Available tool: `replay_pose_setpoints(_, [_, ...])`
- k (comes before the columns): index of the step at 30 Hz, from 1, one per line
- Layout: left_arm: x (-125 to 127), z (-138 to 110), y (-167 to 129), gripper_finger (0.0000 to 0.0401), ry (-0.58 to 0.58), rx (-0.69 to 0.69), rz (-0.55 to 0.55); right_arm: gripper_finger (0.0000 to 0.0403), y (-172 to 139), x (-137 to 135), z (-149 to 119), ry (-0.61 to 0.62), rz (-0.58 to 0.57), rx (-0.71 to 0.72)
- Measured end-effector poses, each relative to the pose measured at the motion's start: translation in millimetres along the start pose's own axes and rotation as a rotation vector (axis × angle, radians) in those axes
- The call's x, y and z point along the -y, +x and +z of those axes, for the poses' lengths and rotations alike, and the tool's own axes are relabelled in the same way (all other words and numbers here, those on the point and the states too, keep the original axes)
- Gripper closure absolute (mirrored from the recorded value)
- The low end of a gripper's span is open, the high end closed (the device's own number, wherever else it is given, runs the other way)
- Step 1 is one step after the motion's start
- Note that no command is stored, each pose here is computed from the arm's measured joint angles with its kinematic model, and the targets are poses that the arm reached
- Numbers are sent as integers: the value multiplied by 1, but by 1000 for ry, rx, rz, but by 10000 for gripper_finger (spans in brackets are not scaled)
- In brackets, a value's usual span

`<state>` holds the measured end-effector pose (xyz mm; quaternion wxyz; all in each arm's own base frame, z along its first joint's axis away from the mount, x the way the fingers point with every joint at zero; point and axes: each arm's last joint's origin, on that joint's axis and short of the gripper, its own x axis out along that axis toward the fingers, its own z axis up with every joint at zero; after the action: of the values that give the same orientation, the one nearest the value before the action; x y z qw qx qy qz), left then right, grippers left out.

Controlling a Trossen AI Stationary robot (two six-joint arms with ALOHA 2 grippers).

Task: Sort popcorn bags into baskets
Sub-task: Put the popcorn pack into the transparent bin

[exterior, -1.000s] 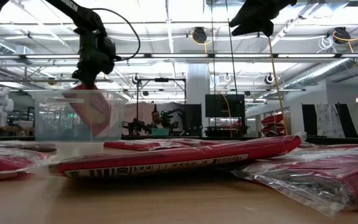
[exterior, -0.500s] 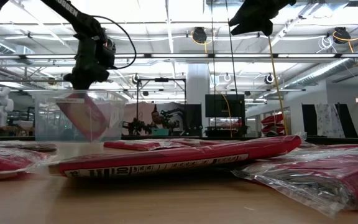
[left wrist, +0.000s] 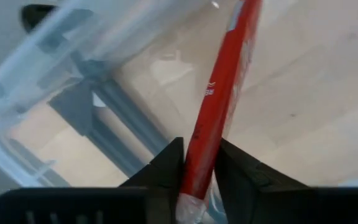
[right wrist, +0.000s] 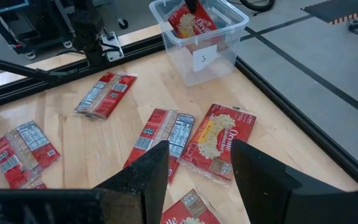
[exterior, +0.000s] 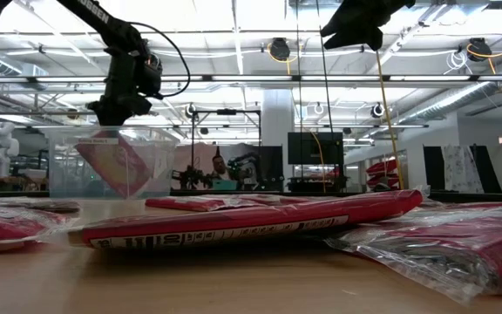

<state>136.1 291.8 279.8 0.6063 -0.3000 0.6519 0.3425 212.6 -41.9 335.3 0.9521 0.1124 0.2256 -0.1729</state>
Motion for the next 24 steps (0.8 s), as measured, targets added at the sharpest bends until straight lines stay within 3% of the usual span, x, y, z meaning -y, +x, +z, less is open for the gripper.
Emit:
replay_pose_setpoints(10, [6,0,-6,167,-6,15,133,239,0,0,0,1,-1,-5])
replay_pose_setpoints(20, [7,-13,-48,155,-25,234,202,238,0,0,0,51,-5,-3])
replay_pose_setpoints(24, [10,-21,-58,155,-77,296,118,238,0,0,0,58,-8,-3])
